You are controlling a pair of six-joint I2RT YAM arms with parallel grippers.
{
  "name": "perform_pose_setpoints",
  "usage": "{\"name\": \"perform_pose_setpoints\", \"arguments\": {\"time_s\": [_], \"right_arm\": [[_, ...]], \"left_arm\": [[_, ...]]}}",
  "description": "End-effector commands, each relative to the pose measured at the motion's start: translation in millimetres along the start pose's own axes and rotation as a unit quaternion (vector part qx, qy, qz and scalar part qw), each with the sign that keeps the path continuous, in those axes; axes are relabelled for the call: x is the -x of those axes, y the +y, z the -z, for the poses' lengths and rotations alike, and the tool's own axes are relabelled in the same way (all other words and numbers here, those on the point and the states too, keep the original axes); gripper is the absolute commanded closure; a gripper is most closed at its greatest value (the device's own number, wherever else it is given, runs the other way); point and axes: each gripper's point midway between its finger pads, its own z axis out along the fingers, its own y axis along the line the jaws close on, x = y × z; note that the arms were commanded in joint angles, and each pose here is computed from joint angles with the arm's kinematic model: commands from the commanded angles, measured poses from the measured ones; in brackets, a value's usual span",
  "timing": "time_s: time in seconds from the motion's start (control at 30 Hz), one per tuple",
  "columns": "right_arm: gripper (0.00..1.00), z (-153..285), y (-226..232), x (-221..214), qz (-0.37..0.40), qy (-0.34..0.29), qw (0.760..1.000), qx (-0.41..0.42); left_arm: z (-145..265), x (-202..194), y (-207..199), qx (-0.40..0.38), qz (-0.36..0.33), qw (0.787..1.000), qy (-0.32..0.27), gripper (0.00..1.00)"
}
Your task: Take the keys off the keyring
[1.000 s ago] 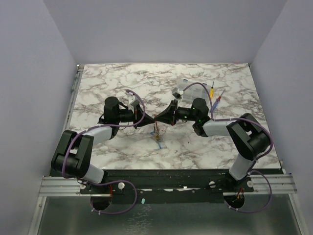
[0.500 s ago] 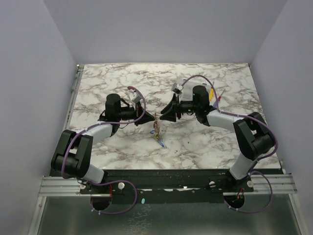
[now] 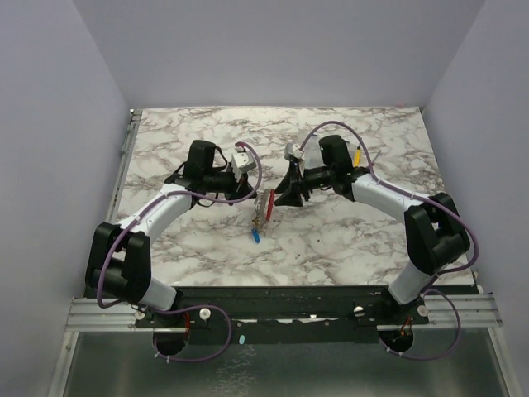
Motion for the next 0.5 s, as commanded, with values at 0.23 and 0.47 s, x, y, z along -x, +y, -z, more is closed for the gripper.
{"name": "perform_pose_setpoints", "arguments": {"time_s": [0.23,0.47], "right_arm": [[0.51,-1,10,26,-0.026,-0.013,0.999,0.037],[0.54,-9,8,26,-0.034,0.003,0.999,0.039]], "left_arm": [[4,-18,-12,-0.012,-0.078,0.991,0.106,1.0],[2,-2,-13,-0.017,-0.089,0.99,0.104,1.0]]}}
